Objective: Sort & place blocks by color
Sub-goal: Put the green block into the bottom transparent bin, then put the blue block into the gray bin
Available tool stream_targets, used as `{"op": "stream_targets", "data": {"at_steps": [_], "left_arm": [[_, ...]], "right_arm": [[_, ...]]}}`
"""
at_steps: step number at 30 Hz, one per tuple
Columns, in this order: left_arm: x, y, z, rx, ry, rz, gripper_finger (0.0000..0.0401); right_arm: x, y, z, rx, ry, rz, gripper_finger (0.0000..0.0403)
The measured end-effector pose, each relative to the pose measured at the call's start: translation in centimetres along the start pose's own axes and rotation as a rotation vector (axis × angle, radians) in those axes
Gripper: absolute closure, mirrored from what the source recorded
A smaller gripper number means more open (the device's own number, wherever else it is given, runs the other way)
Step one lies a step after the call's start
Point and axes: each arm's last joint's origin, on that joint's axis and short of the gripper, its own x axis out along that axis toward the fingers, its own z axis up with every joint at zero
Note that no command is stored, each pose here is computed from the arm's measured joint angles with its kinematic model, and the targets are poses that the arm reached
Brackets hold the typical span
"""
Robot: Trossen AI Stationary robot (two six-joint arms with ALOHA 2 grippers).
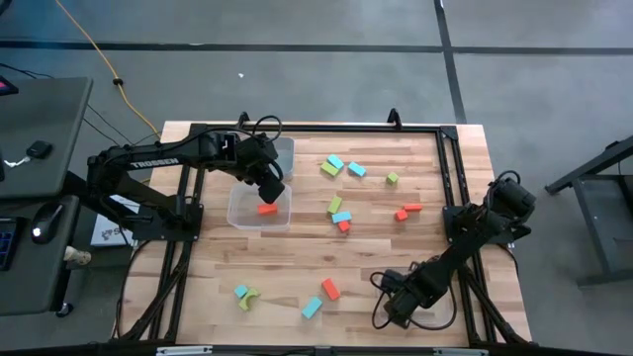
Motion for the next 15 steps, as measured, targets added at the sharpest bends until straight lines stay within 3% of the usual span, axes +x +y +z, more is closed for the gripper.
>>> {"op": "stream_targets", "data": {"at_steps": [8,15], "left_arm": [[0.0,0.0,0.0,0.001,0.0,0.0,0.0215],[0.0,0.0,0.0,0.066,-0.002,-0.001,0.0215]], "right_arm": [[-0.7,0.5,0.1,0.008,0.02,0.033,0.0206],[-3.1,1.1,1.0,0.036,-0.02,-0.021,0.0206]]}}
